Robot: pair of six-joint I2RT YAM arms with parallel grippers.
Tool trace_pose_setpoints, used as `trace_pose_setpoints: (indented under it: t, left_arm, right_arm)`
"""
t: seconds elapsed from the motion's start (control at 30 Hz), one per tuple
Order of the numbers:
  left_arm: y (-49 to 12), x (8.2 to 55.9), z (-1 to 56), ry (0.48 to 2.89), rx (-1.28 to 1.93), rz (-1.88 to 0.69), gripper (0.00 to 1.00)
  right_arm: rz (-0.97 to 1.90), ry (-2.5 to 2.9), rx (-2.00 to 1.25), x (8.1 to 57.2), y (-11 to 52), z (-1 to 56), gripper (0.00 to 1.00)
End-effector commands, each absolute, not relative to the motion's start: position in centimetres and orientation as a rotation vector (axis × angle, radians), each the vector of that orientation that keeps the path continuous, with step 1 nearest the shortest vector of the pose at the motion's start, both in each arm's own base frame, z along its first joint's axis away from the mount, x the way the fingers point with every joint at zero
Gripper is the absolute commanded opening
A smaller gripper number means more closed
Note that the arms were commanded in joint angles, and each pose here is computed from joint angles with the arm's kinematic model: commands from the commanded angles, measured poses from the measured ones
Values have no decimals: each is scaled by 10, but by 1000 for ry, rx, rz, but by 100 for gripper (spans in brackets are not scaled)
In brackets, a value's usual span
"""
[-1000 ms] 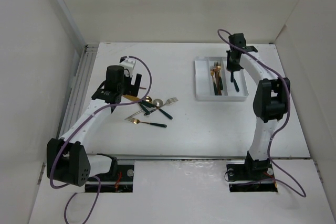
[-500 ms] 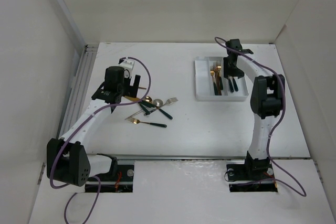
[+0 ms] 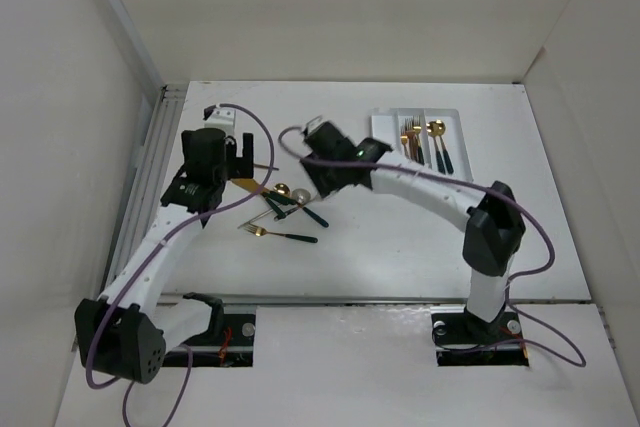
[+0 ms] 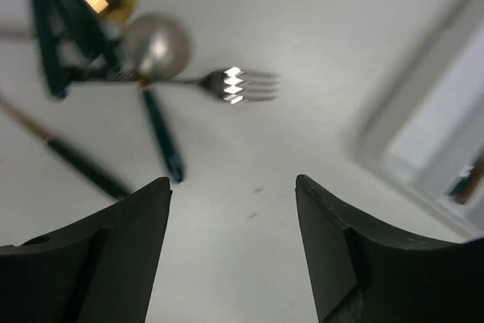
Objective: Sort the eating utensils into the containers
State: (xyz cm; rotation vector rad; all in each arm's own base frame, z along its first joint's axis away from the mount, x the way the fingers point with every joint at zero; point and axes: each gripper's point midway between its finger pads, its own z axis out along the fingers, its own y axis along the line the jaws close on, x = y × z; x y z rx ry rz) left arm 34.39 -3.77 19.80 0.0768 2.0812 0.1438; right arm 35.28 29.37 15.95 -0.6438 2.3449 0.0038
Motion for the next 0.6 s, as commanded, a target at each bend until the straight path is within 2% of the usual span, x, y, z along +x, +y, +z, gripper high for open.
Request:
trace_pose_setpoints:
  t: [0.0, 0.2, 0.27, 0.3, 0.4, 0.57]
  left_arm:
    - [-31, 335, 225, 1988, -59, 114, 100]
    - [-28, 315, 213, 2009, -68, 99, 100]
    - [-28, 314, 208, 2021, -74, 82, 100]
    - [-28, 316, 213, 2012, -75, 65, 100]
    - [-25, 320, 212, 2036, -82, 66, 100]
    - [-23, 330, 213, 2056, -69, 89, 100]
  right_arm:
    - [2, 2454, -680, 313, 304, 125, 72]
    - [154, 2399, -578, 300, 316, 158, 72]
    - [177, 2376, -565, 301, 316, 168, 69]
    - [157, 2371, -521, 311, 306, 172, 59]
    - [118, 2396, -451, 327, 283, 172, 45]
    - [110, 2404, -245, 377, 221, 184, 29]
